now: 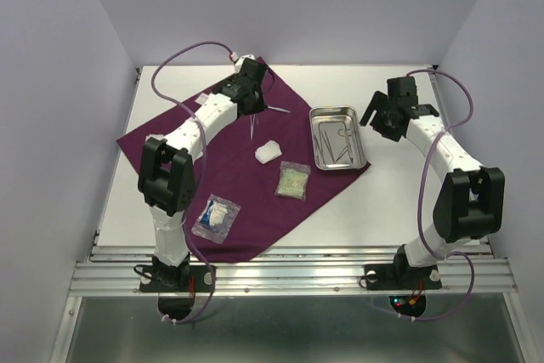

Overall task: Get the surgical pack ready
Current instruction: Pick up the medical item from the surgical kit, then place the medical item in the container.

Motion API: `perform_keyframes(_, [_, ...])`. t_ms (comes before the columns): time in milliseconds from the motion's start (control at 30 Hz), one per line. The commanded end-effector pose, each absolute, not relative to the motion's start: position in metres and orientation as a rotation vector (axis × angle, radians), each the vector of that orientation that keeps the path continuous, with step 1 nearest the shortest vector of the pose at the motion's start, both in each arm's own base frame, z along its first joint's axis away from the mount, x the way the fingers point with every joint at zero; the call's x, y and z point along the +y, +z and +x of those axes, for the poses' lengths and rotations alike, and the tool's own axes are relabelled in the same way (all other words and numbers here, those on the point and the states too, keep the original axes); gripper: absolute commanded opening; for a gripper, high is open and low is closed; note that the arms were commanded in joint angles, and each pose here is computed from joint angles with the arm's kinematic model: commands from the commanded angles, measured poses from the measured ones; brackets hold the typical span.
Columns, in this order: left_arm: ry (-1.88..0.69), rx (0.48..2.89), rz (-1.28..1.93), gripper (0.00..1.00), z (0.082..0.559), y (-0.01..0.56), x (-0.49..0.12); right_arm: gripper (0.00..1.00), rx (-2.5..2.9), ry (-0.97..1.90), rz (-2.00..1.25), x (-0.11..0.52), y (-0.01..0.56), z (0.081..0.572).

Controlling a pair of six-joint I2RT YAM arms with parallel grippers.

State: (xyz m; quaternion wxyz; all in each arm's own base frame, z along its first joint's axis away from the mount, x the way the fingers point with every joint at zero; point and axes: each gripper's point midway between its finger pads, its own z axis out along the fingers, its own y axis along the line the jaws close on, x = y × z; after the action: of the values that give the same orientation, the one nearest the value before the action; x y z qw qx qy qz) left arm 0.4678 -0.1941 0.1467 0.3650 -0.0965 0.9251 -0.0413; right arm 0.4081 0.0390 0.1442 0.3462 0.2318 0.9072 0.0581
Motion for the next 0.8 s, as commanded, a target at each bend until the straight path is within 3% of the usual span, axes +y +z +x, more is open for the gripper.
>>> perform_keyframes(0, [-0.335,2.341,-0.120,0.01,0.440,0.181,-0.266,0.78,2.324,0.190,0.602,0.044,0.147,0.417])
perform_keyframes(167, [-0.566,2.359,-0.020,0.00,0.409,0.187,-0.343,0.78,2.312,0.194,0.597,0.044,0.152,0.416])
perform_keyframes(367, [-0.665,2.373,-0.038,0.00,0.398,0.168,-0.402,0.78,2.304,0.183,0.593,0.042,0.155,0.411])
perform_keyframes(667, [-0.730,2.388,-0.168,0.01,0.400,0.126,-0.441,0.78,2.298,0.162,0.586,0.038,0.160,0.402])
perform_keyframes(767, [-0.744,2.398,-0.168,0.09,0.400,0.119,-0.446,0.78,2.288,0.158,0.589,0.036,0.163,0.399])
